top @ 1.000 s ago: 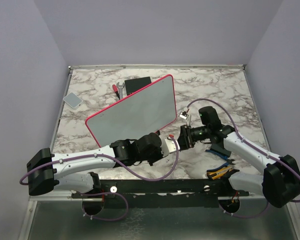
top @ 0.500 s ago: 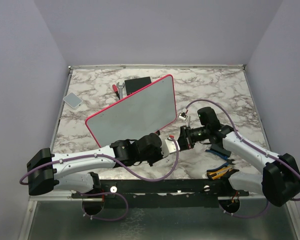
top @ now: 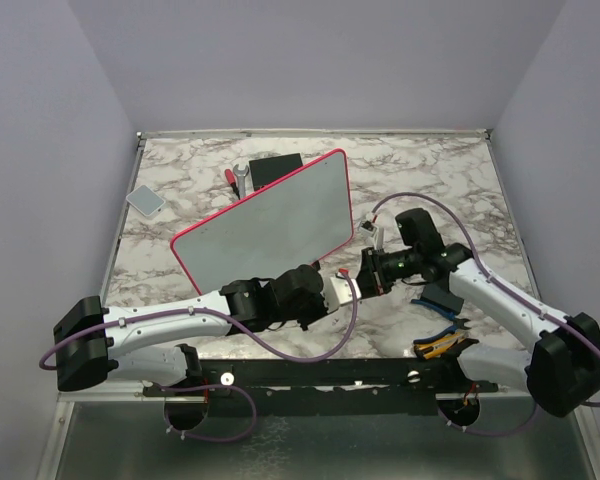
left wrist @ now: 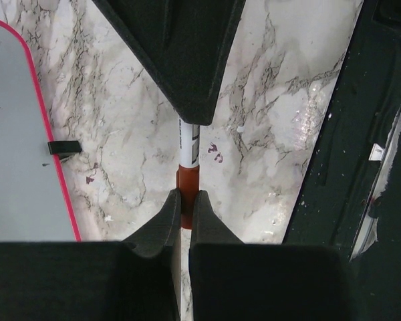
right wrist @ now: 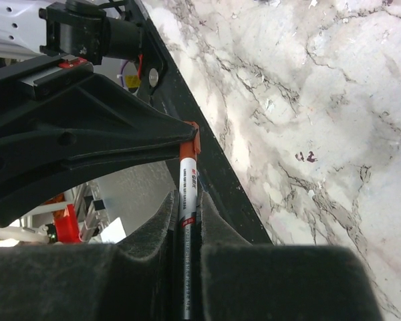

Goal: Write a sentence on the whiteboard
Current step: Open the whiteboard marker.

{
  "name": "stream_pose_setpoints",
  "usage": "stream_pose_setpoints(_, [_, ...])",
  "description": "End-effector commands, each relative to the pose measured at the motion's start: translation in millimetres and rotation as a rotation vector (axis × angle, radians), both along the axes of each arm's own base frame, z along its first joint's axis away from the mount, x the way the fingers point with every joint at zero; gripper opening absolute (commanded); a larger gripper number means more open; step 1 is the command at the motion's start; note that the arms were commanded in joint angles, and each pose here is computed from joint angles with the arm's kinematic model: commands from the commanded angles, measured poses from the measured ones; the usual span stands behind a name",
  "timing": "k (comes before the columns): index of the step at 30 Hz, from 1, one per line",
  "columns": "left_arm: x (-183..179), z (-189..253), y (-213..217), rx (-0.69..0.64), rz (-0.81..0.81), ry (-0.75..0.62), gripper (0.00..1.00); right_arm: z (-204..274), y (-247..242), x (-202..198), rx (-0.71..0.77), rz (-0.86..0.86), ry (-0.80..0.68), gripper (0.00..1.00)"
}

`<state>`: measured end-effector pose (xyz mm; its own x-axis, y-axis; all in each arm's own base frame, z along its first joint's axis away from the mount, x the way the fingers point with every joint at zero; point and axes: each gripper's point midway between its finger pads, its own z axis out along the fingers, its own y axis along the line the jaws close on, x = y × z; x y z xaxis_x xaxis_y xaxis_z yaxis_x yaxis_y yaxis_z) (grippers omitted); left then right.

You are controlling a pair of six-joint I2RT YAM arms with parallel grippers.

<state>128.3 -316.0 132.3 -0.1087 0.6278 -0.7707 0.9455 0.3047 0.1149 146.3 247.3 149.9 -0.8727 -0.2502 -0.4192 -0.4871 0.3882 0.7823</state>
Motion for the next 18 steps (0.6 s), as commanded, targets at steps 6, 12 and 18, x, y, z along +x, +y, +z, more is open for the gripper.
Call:
stream_pose_setpoints(6, [0, -11, 11, 0.037, 0.021, -0.008, 0.00, 29, -7, 6, 0.021, -0.011, -0.070, 0.00])
stream_pose_setpoints(12, [2, -8, 13, 0.030, 0.029, -0.018, 0.00, 45, -11, 9, 0.027, -0.015, -0.101, 0.00])
stream_pose_setpoints(18, [4, -6, 15, 0.029, 0.039, -0.030, 0.00, 61, -14, 11, 0.014, -0.016, -0.145, 0.00])
